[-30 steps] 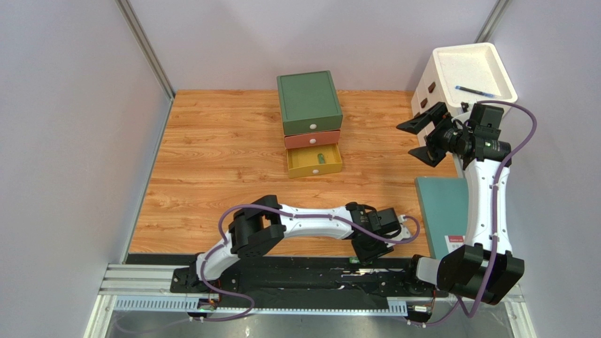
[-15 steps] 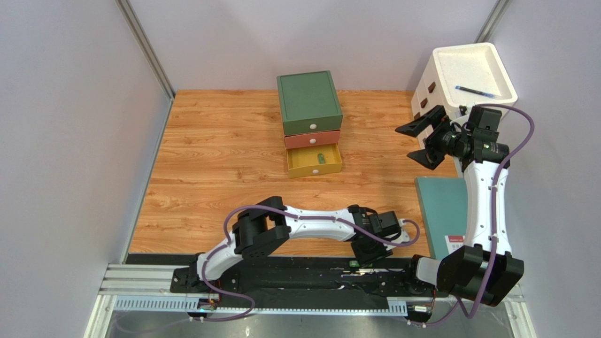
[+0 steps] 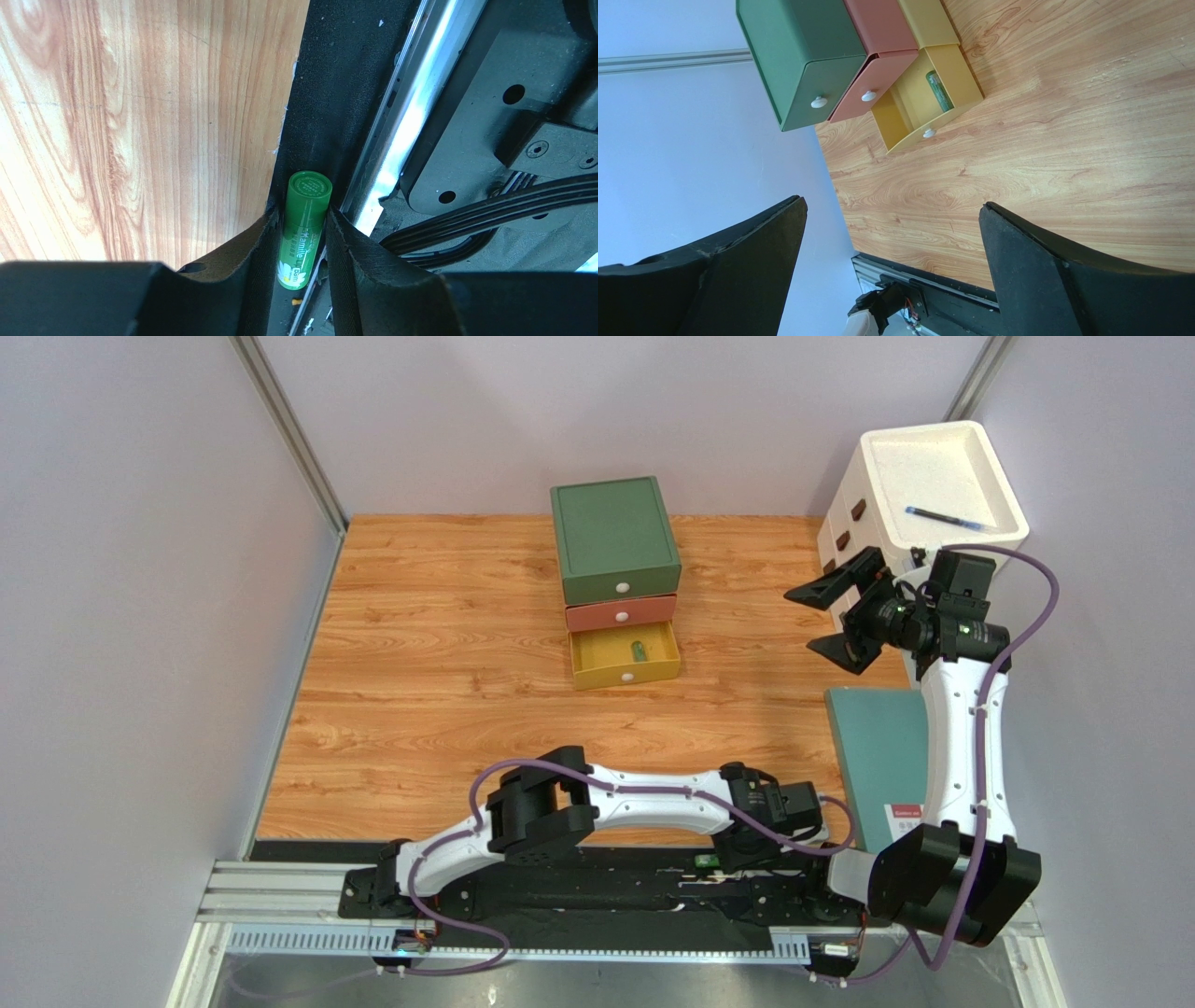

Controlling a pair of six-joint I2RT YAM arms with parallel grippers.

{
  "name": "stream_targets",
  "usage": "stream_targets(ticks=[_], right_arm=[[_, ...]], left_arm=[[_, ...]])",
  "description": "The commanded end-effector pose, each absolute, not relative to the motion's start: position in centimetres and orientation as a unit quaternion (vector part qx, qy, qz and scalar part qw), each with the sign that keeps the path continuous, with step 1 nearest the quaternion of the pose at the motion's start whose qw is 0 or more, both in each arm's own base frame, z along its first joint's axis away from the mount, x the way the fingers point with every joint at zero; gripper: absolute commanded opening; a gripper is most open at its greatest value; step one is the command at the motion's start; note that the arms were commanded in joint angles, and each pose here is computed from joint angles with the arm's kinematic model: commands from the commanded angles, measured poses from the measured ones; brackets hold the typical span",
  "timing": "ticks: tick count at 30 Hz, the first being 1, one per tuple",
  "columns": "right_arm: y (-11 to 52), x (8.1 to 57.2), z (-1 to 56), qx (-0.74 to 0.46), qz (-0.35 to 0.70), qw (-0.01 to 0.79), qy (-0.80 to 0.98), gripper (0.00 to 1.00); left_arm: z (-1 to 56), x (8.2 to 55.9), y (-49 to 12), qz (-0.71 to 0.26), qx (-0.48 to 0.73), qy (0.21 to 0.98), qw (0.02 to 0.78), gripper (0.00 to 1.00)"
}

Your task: Organize the makeup

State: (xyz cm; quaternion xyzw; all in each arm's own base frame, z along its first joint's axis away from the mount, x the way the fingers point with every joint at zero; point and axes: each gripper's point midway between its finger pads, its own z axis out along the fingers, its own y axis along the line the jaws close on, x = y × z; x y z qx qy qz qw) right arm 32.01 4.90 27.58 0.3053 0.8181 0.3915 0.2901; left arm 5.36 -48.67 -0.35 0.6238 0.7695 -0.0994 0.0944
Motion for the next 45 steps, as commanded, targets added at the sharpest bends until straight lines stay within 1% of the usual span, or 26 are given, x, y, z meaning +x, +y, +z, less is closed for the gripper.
stream_targets(ticks=[1,4,7,8,10,14,22,25,29,31,36,40,45], right_arm=[[5.3,31.9,29.0,0.29,0.408,0.31,0.808,0.99],[5.4,31.8,29.2,0.287,0.408,0.313,0.808,0.99],[5.3,31.8,29.5,0.286,0.409,0.316,0.807,0.99],[5.4,31.7,29.5,0.284,0.408,0.317,0.807,0.99],[5.4,31.7,29.5,0.284,0.409,0.317,0.807,0.99],[5.3,31.8,29.1,0.285,0.408,0.314,0.808,0.99],[5.3,32.3,28.8,0.288,0.411,0.31,0.808,0.99],[5.3,32.4,28.4,0.29,0.412,0.306,0.808,0.98],[5.3,32.6,27.4,0.292,0.412,0.299,0.81,0.98],[5.3,32.6,26.5,0.293,0.407,0.293,0.814,0.98],[5.7,32.8,24.1,0.285,0.386,0.28,0.832,0.98],[6.4,33.2,22.2,0.277,0.369,0.271,0.845,0.96],[8.5,34.3,19.3,0.247,0.327,0.244,0.879,0.93]], left_arm=[[-6.6,5.3,-44.3,-0.009,0.63,0.776,0.04,0.0],[-5.5,5.3,-44.2,-0.02,0.627,0.777,0.046,0.0],[-2.8,5.2,-44.7,-0.041,0.619,0.782,0.066,0.0],[-0.8,5.4,-45.1,-0.054,0.612,0.784,0.085,0.0],[0.9,5.7,-45.2,-0.06,0.606,0.787,0.102,0.0],[5.5,6.9,-44.9,-0.061,0.588,0.794,0.142,0.0],[10.6,10.7,-43.5,-0.062,0.546,0.815,0.181,0.0],[12.9,13.0,-42.9,-0.069,0.526,0.823,0.203,0.0],[16.2,17.2,-41.5,-0.071,0.493,0.833,0.243,0.0],[17.3,20.0,-40.5,-0.07,0.471,0.841,0.258,0.0],[18.2,25.8,-38.4,-0.071,0.432,0.859,0.267,0.0],[18.2,29.8,-37.0,-0.049,0.421,0.862,0.277,0.0],[18.9,33.8,-36.2,-0.038,0.408,0.863,0.295,0.0]])
